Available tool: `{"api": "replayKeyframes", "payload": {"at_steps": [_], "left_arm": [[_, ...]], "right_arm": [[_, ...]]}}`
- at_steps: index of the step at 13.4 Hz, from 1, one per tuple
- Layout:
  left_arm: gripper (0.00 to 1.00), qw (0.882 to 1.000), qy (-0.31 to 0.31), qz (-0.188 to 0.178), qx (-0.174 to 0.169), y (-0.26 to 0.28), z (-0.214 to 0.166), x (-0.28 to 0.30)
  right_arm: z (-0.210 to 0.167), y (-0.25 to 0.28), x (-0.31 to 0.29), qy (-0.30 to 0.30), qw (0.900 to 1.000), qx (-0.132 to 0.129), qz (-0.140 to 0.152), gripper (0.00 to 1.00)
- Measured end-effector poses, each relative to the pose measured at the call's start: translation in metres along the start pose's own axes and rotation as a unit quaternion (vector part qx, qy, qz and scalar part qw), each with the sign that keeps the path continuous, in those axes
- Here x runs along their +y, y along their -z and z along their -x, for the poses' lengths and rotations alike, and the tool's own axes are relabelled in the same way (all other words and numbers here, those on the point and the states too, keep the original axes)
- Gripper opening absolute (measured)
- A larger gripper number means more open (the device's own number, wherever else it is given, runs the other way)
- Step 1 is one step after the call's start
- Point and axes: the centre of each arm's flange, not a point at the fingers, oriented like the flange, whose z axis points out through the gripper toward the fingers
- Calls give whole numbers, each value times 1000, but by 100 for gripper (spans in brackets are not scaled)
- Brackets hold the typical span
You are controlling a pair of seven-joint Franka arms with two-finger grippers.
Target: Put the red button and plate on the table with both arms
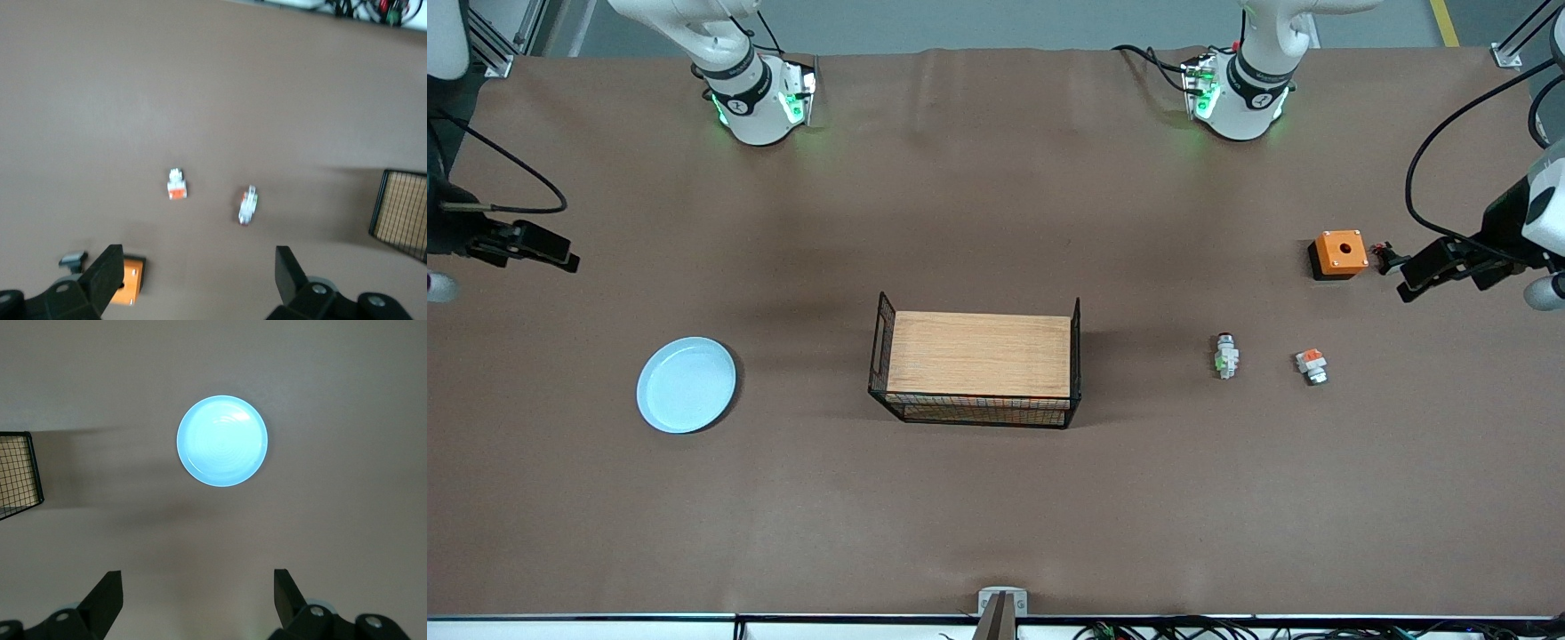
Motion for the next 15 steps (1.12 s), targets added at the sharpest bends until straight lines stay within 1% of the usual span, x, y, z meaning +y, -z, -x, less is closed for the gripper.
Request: {"api": "replayKeyframes", "payload": {"at_steps": [2,4,5,6,7,8,9,10,15], "left_arm": [[100,1000,0,-1,-17,0,4,0],[100,999,-1,-4,-43,-4,10,1],[100,999,-2,-5,-52,-6,12,1],[100,998,-8,-6,-60,-7,14,1],[100,997,-26,-7,-68,-8,16,0],[100,996,-45,-6,-73,-9,16,-1],[100,996,-52,-6,-74,-10,16,-2],[100,996,-53,-6,-74,-10,16,-2],[100,996,-53,-6,-74,-10,16,-2]], "right_arm": [[1,8,1,0,1000,4,4,100],[-2,27,2,0,1000,24,17,100],[-2,38,2,0,999,33,19,100],[-1,46,2,0,999,39,20,100],[0,50,2,0,999,39,21,100],[4,49,1,1,999,24,21,100],[8,45,1,0,1000,3,22,100],[9,43,1,0,1000,-8,22,100],[14,42,2,8,999,-23,22,100]]}}
